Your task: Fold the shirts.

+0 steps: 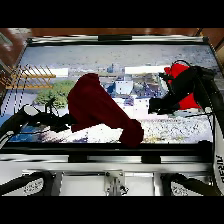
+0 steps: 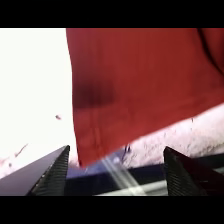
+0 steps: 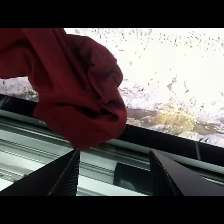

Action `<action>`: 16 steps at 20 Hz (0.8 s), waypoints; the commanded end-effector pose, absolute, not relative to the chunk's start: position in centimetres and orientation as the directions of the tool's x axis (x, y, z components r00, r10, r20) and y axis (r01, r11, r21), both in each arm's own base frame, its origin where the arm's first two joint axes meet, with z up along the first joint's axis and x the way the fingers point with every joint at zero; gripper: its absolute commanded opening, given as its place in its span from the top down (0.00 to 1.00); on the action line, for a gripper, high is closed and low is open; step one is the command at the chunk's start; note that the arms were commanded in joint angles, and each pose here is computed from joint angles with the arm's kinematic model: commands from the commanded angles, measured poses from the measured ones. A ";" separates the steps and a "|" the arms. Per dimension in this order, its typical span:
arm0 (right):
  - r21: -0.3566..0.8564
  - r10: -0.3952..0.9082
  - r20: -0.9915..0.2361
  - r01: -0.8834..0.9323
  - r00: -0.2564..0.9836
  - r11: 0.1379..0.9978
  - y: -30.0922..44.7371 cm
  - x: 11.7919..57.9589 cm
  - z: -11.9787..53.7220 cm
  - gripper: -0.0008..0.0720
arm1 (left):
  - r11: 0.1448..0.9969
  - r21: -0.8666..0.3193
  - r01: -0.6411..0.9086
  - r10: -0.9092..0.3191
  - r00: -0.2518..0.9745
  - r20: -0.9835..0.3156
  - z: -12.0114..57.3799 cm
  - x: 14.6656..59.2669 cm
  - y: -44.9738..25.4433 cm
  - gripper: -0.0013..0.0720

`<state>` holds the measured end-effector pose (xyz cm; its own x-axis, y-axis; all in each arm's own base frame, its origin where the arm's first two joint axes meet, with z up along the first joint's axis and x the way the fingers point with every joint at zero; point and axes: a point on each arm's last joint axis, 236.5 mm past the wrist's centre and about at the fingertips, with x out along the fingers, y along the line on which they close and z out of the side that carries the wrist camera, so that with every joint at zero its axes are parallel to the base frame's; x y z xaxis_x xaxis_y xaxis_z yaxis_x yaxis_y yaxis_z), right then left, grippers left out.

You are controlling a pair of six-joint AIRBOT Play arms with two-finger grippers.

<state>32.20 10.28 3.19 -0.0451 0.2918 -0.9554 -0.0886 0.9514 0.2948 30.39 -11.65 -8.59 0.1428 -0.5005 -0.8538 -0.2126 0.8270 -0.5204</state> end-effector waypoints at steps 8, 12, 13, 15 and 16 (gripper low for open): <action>0.293 0.287 -0.947 -0.025 -0.142 0.956 10.1 29.6 0.4 0.24 | 0.840 -0.514 -0.173 -0.478 0.212 -0.852 -9.7 32.2 -13.9 0.72; 0.353 0.363 -0.901 0.084 -0.238 0.932 11.6 23.7 -5.1 0.24 | 0.848 -0.519 -0.110 -0.488 0.223 -0.844 -8.5 32.7 -14.1 0.94; 0.407 0.423 -0.879 0.117 -0.219 0.906 12.9 22.9 -5.7 0.19 | 0.847 -0.522 -0.097 -0.490 0.238 -0.839 -7.9 33.0 -14.1 0.94; 0.459 0.484 -0.857 0.162 -0.178 0.873 14.1 21.7 -7.2 0.05 | 0.846 -0.528 -0.073 -0.494 0.268 -0.827 -6.5 33.7 -14.2 0.94; 0.452 0.481 -0.859 0.180 -0.174 0.873 14.0 21.2 -8.0 0.05 | 0.844 -0.532 -0.062 -0.499 0.273 -0.823 -5.9 33.7 -14.3 0.94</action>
